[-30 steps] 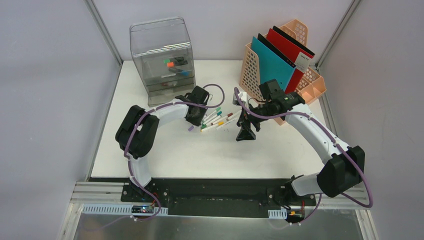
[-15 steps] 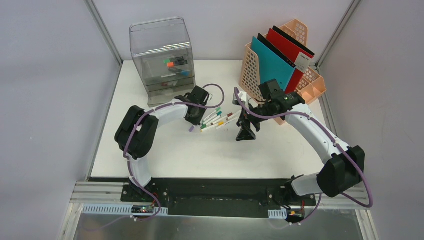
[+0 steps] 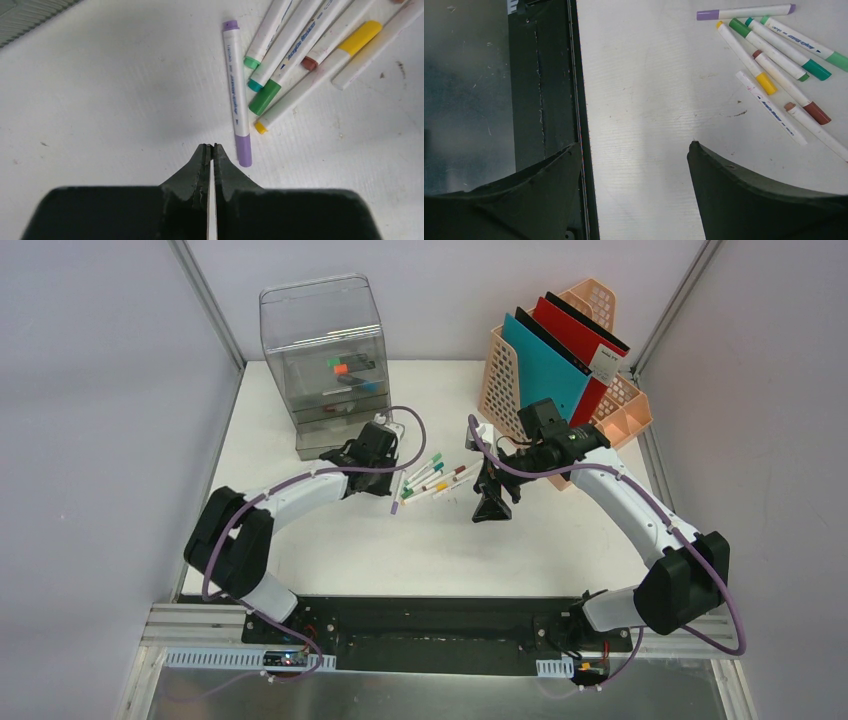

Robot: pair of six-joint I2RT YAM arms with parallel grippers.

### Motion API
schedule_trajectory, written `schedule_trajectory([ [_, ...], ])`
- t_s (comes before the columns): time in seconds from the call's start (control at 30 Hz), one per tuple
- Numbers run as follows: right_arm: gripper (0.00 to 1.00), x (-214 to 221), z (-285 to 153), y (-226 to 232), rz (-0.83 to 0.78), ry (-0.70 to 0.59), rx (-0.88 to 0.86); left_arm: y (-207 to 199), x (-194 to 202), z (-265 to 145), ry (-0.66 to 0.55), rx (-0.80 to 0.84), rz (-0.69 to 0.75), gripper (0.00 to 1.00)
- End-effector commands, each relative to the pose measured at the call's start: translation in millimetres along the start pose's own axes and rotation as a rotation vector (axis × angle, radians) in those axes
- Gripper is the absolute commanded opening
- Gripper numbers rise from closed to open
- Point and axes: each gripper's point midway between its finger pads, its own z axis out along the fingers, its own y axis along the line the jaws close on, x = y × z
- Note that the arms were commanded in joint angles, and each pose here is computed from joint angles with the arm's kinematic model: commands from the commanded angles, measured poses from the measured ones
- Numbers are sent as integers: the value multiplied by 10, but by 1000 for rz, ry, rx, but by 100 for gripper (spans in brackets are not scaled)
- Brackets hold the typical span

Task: Organize the desk
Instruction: Pick up the stationery from the center of the board.

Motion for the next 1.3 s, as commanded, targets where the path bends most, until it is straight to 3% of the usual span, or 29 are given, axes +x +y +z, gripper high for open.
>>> schedule_trajectory([
  [0.0, 81, -143, -65, -12, -59, -29, 12, -38, -309, -196, -189, 17, -118, 0],
  [0.1, 81, -153, -73, -8, -62, -31, 14, -60, -384, -281, -239, 47, -133, 0],
  [0.23, 81, -159, -78, -2, -65, -32, 15, -201, -390, -260, -216, 130, -135, 1],
  [0.33, 81, -164, -83, 3, -68, -34, 16, -262, -300, -160, -165, 152, -162, 17],
  [0.63, 81, -164, -86, 14, -69, -35, 13, -337, -32, 84, 4, 141, -192, 42],
  [0.83, 81, -155, -80, 4, -66, -32, 12, -275, 38, 131, 47, 59, -132, 43],
  [1.27, 81, -151, -73, 4, -65, -30, 9, -249, 120, 154, 109, -33, -21, 36],
])
